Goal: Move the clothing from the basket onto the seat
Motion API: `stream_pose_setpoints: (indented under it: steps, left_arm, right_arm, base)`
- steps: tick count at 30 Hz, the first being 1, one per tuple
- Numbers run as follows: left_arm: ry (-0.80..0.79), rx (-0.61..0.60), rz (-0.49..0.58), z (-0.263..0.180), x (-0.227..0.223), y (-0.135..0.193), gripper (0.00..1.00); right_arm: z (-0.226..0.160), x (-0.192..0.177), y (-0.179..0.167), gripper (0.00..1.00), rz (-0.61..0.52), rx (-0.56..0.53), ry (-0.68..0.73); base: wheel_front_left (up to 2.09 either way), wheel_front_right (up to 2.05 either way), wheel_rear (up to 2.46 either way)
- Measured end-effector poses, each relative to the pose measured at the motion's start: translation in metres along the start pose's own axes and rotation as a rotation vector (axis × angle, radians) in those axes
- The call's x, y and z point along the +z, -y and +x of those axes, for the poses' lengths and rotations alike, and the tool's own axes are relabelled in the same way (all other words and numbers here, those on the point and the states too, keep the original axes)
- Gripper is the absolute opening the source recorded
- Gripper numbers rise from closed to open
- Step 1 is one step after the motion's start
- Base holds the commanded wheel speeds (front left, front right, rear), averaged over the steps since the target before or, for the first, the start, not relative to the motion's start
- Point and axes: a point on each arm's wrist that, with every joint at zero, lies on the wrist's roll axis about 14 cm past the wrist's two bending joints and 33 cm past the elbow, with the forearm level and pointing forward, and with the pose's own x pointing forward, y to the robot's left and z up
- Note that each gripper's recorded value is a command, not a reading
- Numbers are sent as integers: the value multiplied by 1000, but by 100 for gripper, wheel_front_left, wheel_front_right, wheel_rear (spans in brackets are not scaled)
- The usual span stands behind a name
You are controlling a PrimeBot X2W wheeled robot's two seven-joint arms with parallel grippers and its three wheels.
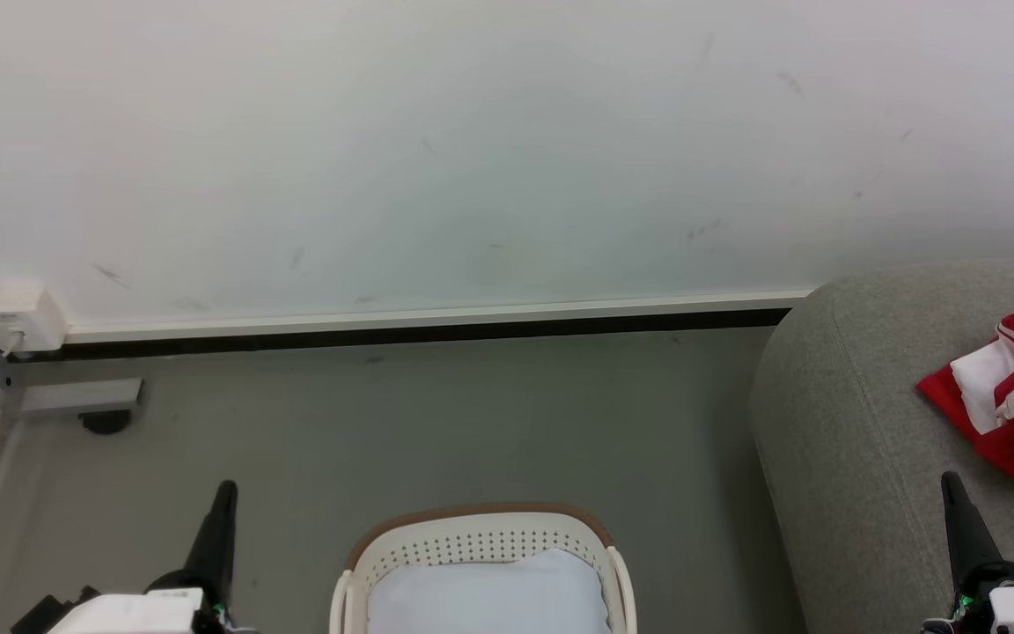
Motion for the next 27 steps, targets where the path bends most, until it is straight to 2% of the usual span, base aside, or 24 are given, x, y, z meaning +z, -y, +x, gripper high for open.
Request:
stream_pose_setpoints:
  steps: [18, 27]
  left_arm:
    - [-3, -23, -120, 2, 3, 5, 0]
    - [-3, -23, -120, 2, 3, 5, 0]
  right_arm:
    - [3, 3, -1, 0, 116, 8, 0]
    - [3, 2, -1, 0, 118, 9, -2]
  base:
    - [0, 0, 0]
    - [0, 0, 0]
